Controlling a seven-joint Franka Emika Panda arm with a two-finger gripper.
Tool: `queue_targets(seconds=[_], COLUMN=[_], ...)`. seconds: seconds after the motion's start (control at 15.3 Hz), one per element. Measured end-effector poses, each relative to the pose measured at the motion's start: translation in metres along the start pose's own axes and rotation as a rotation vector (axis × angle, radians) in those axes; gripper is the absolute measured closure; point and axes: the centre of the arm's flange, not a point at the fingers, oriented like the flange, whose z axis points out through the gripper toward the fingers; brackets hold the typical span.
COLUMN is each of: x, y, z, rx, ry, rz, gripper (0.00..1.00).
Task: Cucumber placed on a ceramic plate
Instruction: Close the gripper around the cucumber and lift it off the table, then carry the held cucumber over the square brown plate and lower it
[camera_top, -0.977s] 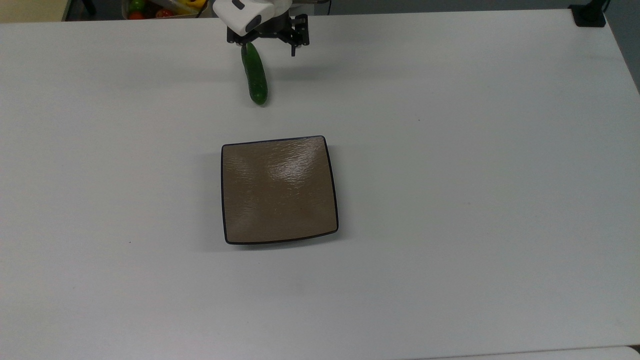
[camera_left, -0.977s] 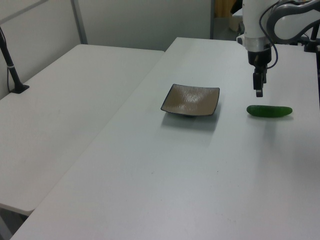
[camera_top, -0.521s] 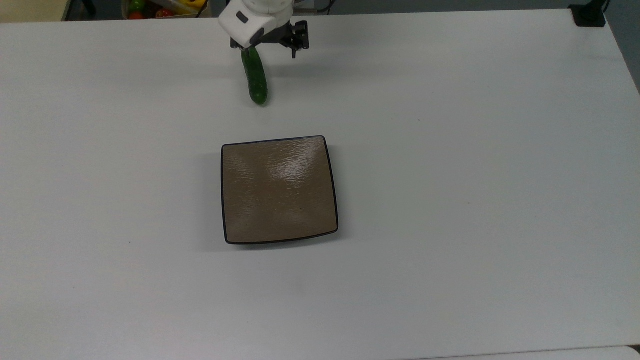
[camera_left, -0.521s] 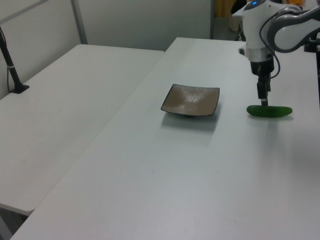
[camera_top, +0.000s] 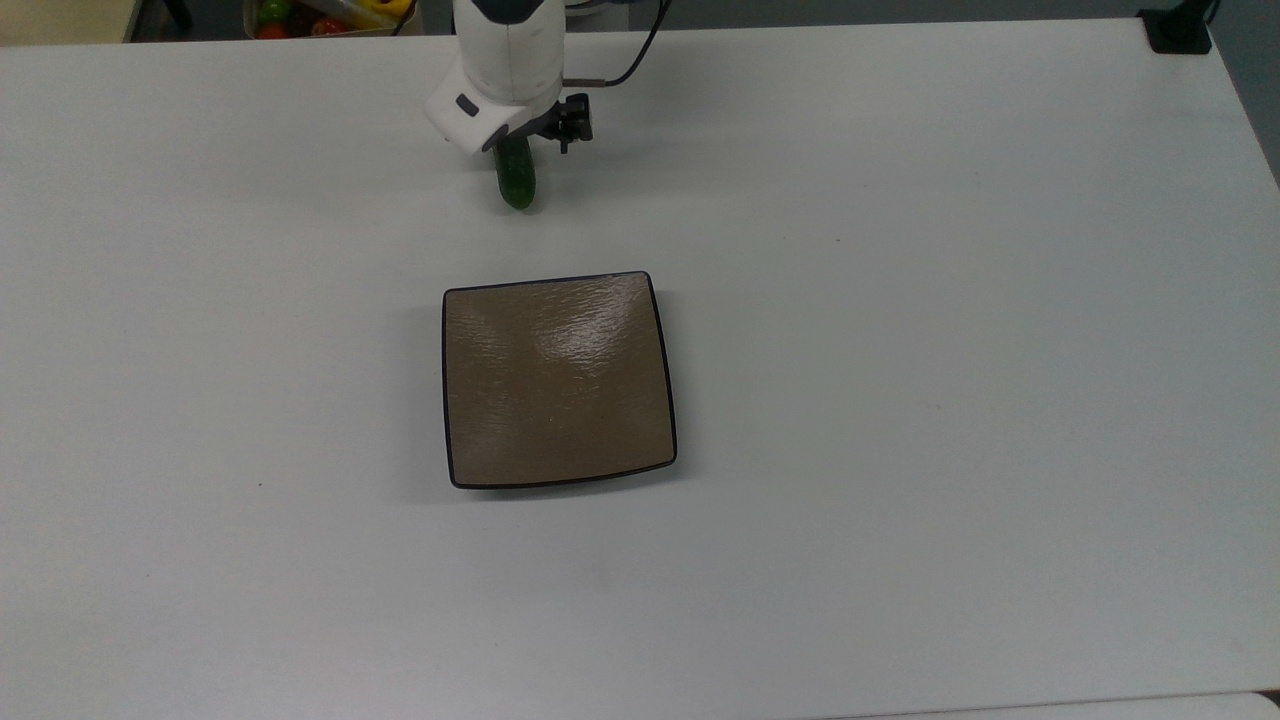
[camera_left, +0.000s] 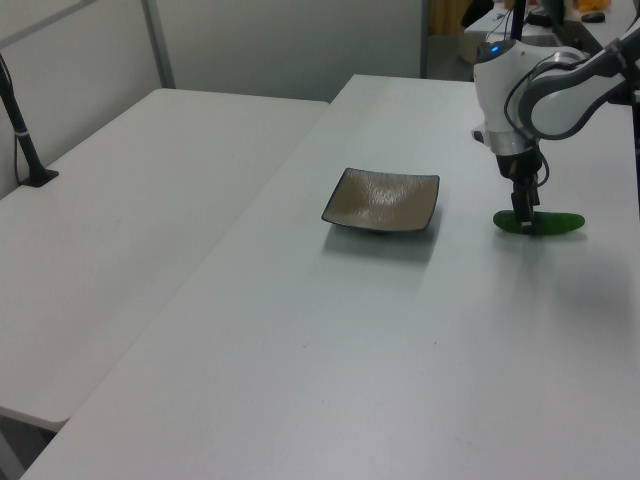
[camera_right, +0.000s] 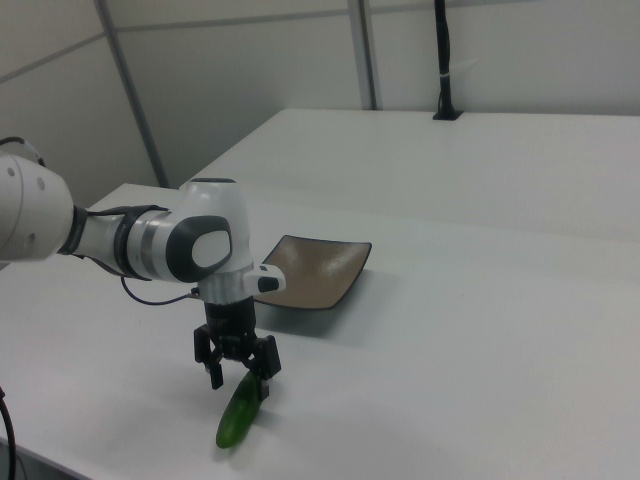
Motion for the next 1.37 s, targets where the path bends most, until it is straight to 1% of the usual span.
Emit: queue_targets(seconds=[0.26, 0.33, 0.39, 0.52, 0.59, 0.65, 0.91, 1.17, 1.24, 1.37], x=[0.001, 0.001, 0.002, 0.002, 0.002, 0.002, 0.002, -0.001, 0.000, 0.004], y=[0.002, 0.002, 0.002, 0.002, 0.002, 0.002, 0.003, 0.006, 0.005, 0.004], z=[0.006, 0.007, 0.007, 0.008, 0.008, 0.008, -0.003, -0.037, -0.054, -0.084], rx=[-0.005, -0.007, -0.007, -0.007, -0.007, -0.008, -0.009, -0.011, 0.006, 0.062], ry=[-0.012, -0.014, -0.015, -0.016, -0.016, -0.016, 0.006, 0.076, 0.113, 0.175], rz=[-0.005, -0.007, -0.008, -0.009, -0.009, -0.009, -0.006, 0.002, 0.013, 0.040], gripper=[0.01, 0.06, 0.16, 0.41, 0.49, 0.59, 0.59, 0.59, 0.59, 0.59])
